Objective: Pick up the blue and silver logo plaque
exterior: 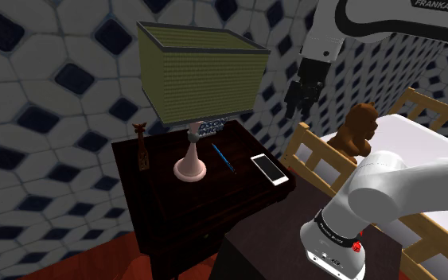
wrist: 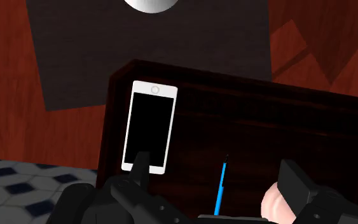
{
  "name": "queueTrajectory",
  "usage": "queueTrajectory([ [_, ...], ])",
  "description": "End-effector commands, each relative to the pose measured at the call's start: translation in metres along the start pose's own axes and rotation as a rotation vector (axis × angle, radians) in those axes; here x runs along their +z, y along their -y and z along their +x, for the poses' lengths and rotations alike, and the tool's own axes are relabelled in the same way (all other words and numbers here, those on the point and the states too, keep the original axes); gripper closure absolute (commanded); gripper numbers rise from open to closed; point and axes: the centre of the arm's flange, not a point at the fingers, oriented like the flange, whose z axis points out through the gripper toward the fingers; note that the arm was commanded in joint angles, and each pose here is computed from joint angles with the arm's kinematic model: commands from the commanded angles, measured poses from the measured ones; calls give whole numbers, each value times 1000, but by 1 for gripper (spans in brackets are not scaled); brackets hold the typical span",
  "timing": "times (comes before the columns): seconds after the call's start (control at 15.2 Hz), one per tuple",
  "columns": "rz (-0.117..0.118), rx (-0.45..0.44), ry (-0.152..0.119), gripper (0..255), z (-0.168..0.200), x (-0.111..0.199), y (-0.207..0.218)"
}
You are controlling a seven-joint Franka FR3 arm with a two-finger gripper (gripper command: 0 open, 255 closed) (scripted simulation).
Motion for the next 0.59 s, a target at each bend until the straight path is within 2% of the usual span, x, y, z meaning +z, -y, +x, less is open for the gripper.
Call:
queueTrajectory([
  [0.0, 0, 0, 0, 0, 0, 0, 0],
  [0.53, -68, -108, -76, 0, 91, -20, 11],
])
